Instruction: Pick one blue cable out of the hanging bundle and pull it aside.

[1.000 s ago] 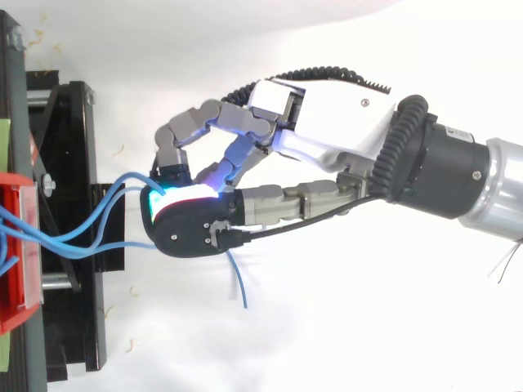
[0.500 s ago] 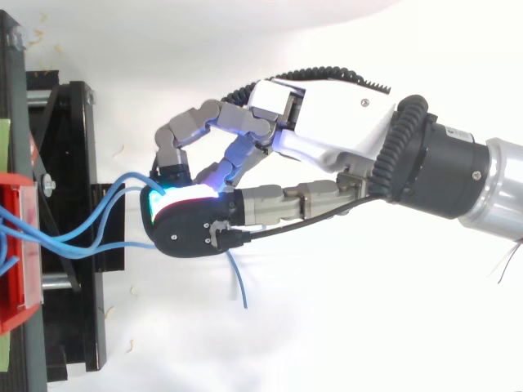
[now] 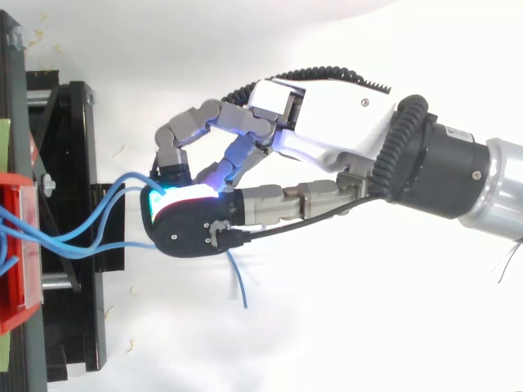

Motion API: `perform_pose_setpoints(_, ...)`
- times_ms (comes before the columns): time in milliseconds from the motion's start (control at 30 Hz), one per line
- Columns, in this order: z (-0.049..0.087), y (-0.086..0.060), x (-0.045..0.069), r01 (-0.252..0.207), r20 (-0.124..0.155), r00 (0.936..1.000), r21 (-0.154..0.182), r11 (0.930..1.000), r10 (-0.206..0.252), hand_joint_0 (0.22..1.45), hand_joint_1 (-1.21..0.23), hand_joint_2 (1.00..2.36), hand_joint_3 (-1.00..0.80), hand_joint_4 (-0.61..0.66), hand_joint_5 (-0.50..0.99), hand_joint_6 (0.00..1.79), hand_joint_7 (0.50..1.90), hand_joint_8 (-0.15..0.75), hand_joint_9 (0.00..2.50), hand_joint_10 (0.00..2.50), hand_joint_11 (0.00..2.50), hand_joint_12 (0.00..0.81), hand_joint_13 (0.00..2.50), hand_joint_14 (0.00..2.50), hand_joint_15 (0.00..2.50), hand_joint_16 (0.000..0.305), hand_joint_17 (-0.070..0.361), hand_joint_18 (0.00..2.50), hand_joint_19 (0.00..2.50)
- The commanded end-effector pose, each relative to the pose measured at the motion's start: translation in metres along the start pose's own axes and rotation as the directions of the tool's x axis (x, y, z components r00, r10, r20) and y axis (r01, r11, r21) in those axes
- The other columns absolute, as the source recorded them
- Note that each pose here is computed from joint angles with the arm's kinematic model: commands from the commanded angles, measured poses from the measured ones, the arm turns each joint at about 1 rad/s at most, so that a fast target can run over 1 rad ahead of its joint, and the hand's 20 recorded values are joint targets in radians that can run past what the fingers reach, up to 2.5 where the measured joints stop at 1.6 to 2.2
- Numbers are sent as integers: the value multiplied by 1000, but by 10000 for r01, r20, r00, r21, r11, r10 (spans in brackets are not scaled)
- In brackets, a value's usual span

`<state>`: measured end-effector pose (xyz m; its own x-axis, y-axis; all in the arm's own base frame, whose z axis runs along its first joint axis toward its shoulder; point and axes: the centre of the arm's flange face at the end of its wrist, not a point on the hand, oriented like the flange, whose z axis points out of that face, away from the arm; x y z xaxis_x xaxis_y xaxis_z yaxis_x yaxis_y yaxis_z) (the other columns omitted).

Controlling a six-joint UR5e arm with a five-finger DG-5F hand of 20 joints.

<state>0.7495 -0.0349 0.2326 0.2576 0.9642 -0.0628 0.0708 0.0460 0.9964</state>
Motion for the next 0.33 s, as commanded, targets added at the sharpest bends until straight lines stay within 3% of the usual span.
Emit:
perform_pose_setpoints(0,0,0,0,0,0,10000,0,10000,0,614,-817,1210,132,-283,-93,924,1378,309,1148,21,728,413,900,19,596,55,125,804,557)
perform_pose_setpoints(300,0,-1,0,7,0,10000,14,10000,-7,615,-816,1209,132,-284,-93,924,1382,307,1150,19,730,415,897,20,594,55,125,802,558)
